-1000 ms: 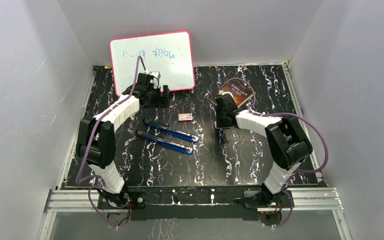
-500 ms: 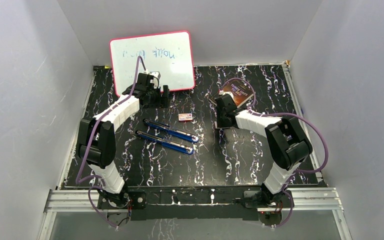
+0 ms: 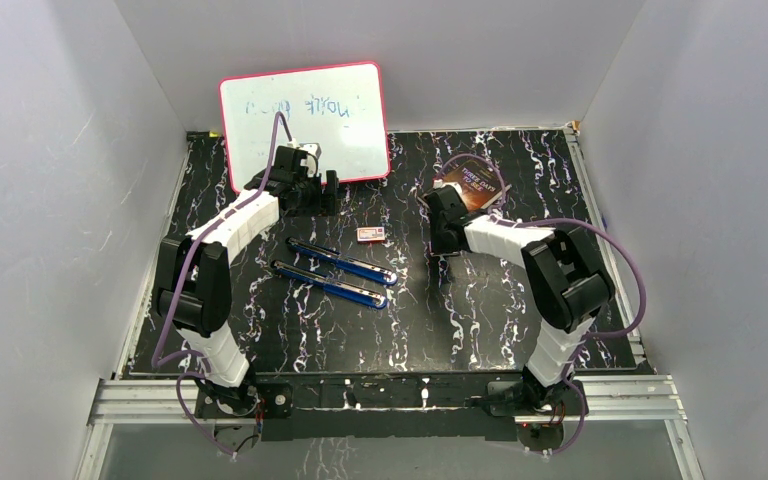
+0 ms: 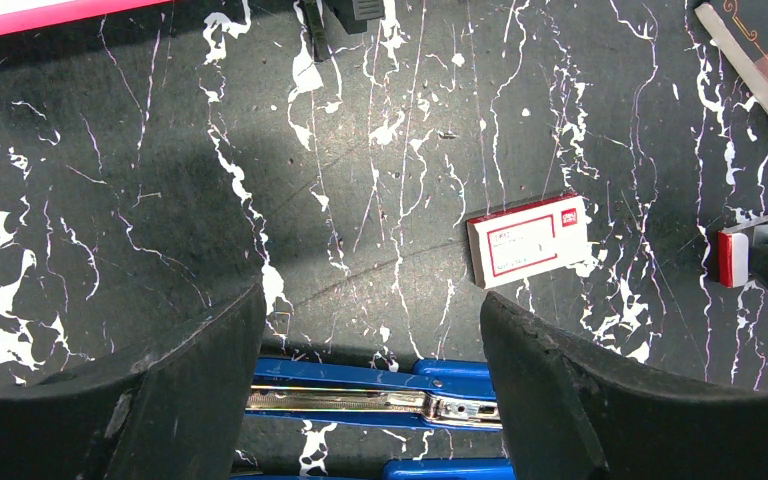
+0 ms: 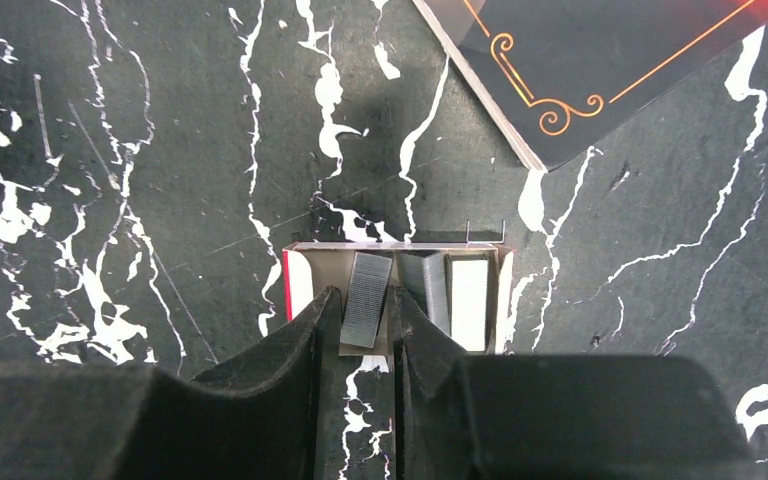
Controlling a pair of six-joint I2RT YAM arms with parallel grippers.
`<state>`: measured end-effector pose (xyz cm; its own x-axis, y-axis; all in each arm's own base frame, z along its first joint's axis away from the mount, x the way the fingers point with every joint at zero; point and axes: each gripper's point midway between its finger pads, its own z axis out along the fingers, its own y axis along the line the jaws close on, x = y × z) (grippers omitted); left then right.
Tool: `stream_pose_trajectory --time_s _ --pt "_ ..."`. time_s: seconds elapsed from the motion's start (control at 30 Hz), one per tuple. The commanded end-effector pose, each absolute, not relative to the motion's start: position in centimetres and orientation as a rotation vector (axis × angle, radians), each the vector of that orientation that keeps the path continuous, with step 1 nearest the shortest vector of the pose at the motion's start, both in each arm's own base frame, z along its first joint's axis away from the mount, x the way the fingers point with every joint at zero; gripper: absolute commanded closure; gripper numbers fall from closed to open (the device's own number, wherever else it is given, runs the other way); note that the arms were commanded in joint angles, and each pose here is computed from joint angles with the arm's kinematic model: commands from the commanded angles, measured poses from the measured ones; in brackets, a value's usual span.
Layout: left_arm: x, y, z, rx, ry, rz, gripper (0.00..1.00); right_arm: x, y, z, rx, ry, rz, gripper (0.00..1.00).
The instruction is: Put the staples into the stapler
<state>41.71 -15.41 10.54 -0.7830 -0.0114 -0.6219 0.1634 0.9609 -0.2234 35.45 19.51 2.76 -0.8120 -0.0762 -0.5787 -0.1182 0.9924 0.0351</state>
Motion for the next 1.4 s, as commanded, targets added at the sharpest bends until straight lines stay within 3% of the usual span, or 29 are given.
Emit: stream_pose_trajectory --time_s 0.0,0.27,0.73,1.03,1.17,1.3,1.37 --pt "41.5 -15.2 12.5 0.114 2.409 -0.365 0.23 35.4 20.1 2.3 -0.158 2.546 0.098 0.68" --pt "41.5 -15.3 12.5 0.114 2.41 -0.364 0.23 35.5 19.6 2.3 -0.155 2.551 0.04 0.68" --pt "41.5 -15.2 12.6 0.113 2.407 -0.361 0.23 36.4 20.9 8.0 -0.178 2.369 0.154 0.81" --pt "41.6 -15.1 12.6 0.113 2.406 -0.355 0.23 32.1 23.4 9.1 -0.469 2.338 0.283 0.82" --pt "41.6 -15.1 12.5 0.112 2.408 -0.352 0.23 27.4 25.6 7.7 -0.765 2.33 0.352 0.78" --pt "41.6 -15.1 12.5 0.112 2.409 -0.353 0.23 26.0 25.4 7.4 -0.769 2.309 0.352 0.57" --pt "41.6 -15.1 12.5 0.112 2.41 -0.352 0.23 26.7 24.5 7.9 -0.691 2.29 0.303 0.51"
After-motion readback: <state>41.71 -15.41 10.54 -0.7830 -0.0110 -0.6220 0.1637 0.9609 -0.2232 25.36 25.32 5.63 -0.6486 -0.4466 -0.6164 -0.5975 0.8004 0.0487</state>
